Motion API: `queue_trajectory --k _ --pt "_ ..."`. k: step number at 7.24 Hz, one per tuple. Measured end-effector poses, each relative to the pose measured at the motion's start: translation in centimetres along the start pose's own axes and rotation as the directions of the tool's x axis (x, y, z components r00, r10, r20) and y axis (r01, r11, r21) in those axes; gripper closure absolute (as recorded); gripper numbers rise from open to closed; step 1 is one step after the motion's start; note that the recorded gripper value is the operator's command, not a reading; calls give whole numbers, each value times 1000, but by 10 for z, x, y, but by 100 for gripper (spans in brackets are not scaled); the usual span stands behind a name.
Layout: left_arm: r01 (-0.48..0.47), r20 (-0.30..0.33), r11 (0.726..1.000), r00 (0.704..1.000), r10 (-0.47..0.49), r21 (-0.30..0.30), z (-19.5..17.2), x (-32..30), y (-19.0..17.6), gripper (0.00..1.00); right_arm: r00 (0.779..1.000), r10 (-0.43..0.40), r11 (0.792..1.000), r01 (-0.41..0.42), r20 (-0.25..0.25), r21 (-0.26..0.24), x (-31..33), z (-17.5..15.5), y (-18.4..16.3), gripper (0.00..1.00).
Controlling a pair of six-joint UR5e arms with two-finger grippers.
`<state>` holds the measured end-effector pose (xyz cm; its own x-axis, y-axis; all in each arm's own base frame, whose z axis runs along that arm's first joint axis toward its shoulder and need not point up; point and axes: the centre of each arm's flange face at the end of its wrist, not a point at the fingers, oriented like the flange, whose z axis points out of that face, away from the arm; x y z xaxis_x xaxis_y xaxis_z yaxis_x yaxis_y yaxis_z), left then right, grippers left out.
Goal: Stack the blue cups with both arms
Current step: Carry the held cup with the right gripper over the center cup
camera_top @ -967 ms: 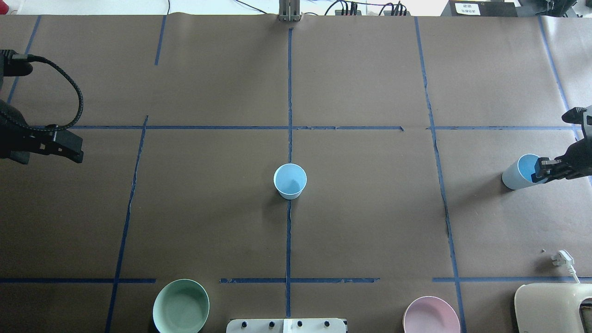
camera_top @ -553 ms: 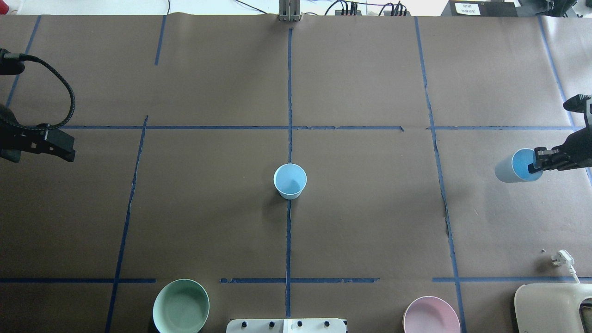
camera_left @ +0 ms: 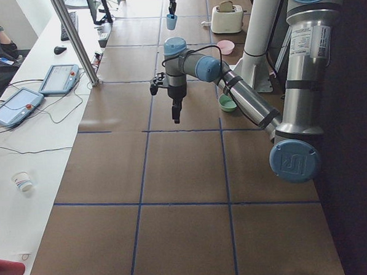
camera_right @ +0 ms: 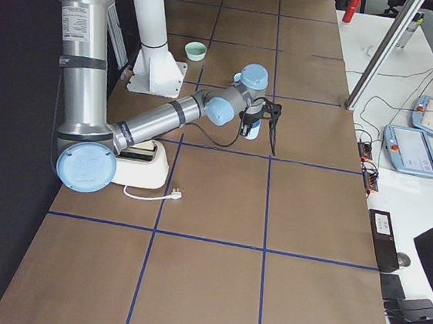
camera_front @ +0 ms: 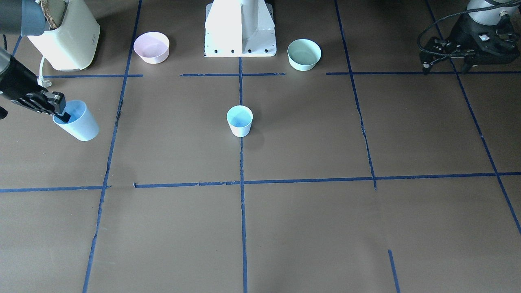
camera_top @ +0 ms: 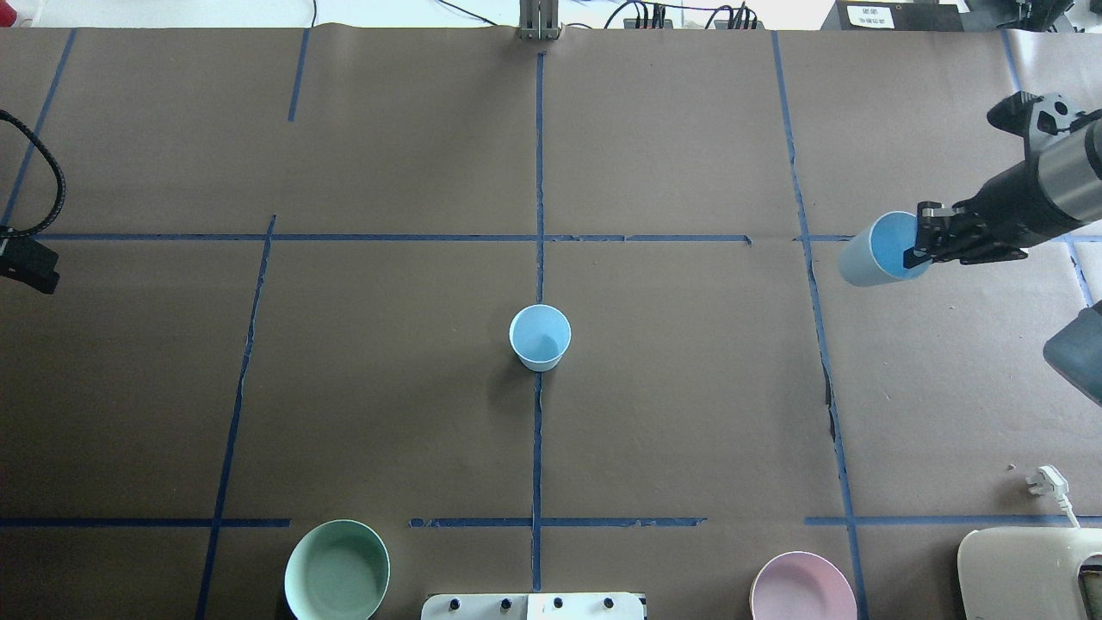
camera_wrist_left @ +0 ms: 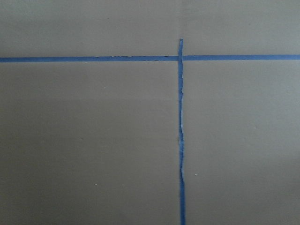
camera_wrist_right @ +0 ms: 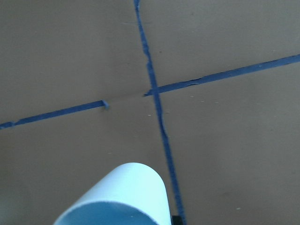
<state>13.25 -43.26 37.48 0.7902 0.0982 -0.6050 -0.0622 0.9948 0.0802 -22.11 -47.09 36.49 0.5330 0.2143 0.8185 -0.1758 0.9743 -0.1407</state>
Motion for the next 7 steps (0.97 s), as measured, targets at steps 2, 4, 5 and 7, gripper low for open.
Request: queue_trajectory --k 2,4,5,7 --pt "-39 39 999 998 40 -28 17 -65 -24 0 998 42 999 -40 44 -37 -115 14 38 100" --pt "-75 10 996 997 76 -46 38 -137 -45 0 999 39 999 -38 35 -20 -209 42 93 100" --pt "-89 -9 995 996 89 -38 52 -162 -53 0 999 26 1000 -26 21 -10 -244 51 112 100" --pt "-99 -20 995 995 98 -28 69 -183 -60 0 1000 -4 1000 4 0 5 -283 72 136 100"
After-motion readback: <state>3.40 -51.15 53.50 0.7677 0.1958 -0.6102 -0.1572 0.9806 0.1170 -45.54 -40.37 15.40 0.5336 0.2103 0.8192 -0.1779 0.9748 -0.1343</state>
